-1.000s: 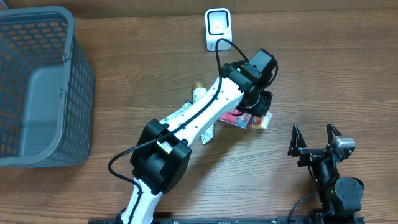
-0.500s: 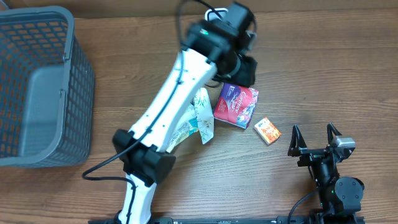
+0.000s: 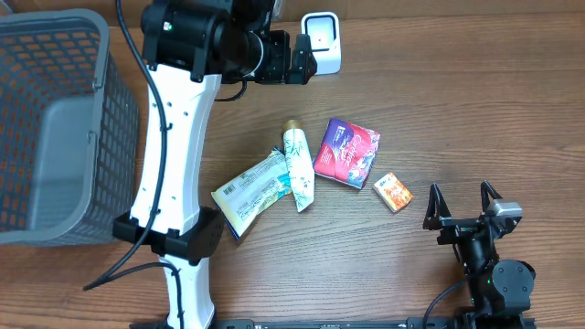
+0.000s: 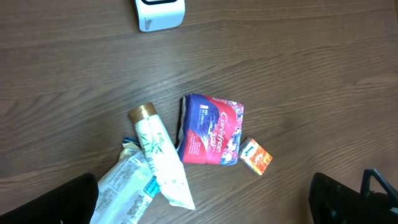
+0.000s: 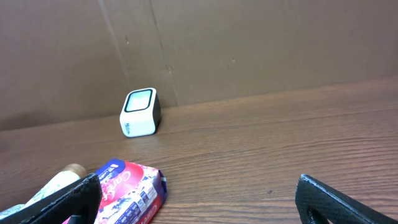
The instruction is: Scan the item barcode
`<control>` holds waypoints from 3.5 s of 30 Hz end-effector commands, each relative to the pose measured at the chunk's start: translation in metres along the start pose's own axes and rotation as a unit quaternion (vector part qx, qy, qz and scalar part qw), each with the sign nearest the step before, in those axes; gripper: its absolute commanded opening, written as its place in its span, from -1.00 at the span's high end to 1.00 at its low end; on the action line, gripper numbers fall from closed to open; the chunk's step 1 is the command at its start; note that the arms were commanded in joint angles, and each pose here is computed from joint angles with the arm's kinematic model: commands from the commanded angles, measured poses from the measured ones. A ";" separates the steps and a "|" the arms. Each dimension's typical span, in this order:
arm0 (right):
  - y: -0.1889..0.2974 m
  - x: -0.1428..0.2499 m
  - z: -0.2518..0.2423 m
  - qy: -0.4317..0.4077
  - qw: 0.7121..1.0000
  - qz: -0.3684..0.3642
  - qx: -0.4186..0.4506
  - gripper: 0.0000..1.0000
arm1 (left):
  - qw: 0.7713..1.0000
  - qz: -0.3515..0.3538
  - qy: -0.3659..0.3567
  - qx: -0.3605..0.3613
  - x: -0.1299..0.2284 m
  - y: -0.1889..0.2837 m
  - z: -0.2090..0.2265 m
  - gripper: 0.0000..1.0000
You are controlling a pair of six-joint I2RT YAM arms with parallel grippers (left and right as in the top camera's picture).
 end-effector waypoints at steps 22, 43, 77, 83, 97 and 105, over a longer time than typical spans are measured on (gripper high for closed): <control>0.000 0.001 -0.002 0.002 1.000 -0.005 0.005 -1.00 | 0.980 -0.088 0.056 -0.171 -0.005 0.072 0.098 -0.99; 0.000 0.001 -0.002 0.002 1.000 -0.005 0.005 -1.00 | 0.980 -0.088 0.056 -0.170 -0.005 0.072 0.097 -1.00; 0.026 -0.047 0.064 -0.143 0.938 -0.060 -0.310 -1.00 | 0.980 -0.088 0.056 -0.170 -0.005 0.072 0.097 -1.00; 0.046 -0.098 0.074 -0.075 0.932 -0.165 -0.313 -1.00 | 0.980 -0.088 0.056 -0.170 -0.005 0.072 0.097 -0.99; -0.016 -0.179 0.087 -0.058 0.969 0.175 -0.166 -1.00 | 0.980 -0.088 0.056 -0.170 -0.005 0.072 0.097 -1.00; -0.075 -0.176 0.124 -0.174 0.841 0.354 -0.371 -1.00 | 0.980 -0.088 0.056 -0.170 -0.005 0.072 0.097 -1.00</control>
Point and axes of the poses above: each gripper's point midway between its finger pads, its own y axis back along the fingers, its own z axis along the line the jaws close on, x = y × z, the point moved 7 cm from there along y, back along the fingers, and after that the axes turned 3 degrees about -y, right-handed, at the moved point
